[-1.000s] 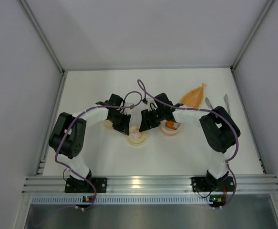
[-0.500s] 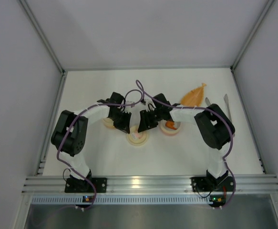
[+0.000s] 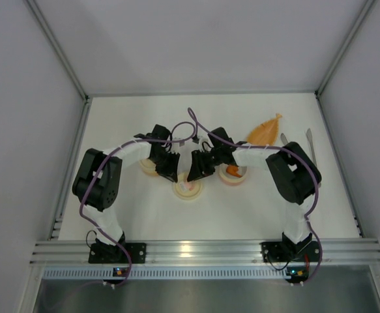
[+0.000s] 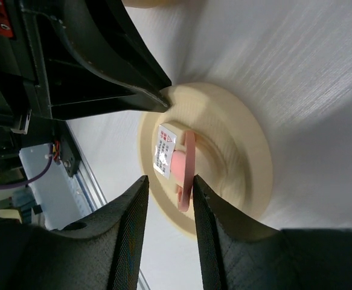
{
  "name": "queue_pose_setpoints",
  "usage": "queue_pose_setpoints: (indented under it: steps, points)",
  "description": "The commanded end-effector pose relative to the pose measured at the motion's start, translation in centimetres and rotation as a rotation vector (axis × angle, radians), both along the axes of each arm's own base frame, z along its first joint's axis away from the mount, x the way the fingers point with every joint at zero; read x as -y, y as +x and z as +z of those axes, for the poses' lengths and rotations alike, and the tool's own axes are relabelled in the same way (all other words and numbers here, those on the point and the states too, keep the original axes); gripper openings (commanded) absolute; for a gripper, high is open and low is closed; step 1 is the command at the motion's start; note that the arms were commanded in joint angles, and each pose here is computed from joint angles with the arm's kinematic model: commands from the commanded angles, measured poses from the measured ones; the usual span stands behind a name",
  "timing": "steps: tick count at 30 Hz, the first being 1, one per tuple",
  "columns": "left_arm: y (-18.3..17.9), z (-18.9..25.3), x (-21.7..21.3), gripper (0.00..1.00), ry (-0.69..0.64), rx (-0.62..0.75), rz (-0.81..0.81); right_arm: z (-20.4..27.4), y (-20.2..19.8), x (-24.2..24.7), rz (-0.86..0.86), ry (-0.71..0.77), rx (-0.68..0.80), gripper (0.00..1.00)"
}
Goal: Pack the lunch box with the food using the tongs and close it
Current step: Pick up the box lid from the center of the board.
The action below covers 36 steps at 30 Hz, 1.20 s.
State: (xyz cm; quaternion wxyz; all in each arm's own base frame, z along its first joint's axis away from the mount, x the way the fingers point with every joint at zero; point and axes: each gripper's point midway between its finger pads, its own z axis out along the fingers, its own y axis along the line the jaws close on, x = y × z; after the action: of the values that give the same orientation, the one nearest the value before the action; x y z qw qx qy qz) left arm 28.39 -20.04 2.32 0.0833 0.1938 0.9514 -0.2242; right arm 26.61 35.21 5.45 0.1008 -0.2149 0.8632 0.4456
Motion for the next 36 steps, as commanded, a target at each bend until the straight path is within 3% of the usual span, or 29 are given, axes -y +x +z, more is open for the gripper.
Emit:
queue_pose_setpoints:
  steps: [1, 17, 36]
  points:
    - [0.1, -2.8, -1.3, 0.01, 0.095, -0.010, 0.008, 3.9, 1.0, -1.4, 0.018, 0.114, 0.084, 0.35]
    - [0.1, -2.7, -1.0, 0.01, 0.079, -0.017, 0.013, 2.2, 0.4, -1.4, 0.018, 0.061, 0.058, 0.32]
    - [0.2, -2.7, -0.8, 0.01, 0.072, -0.019, 0.017, 1.2, -0.4, -1.2, 0.029, -0.032, 0.157, 0.25]
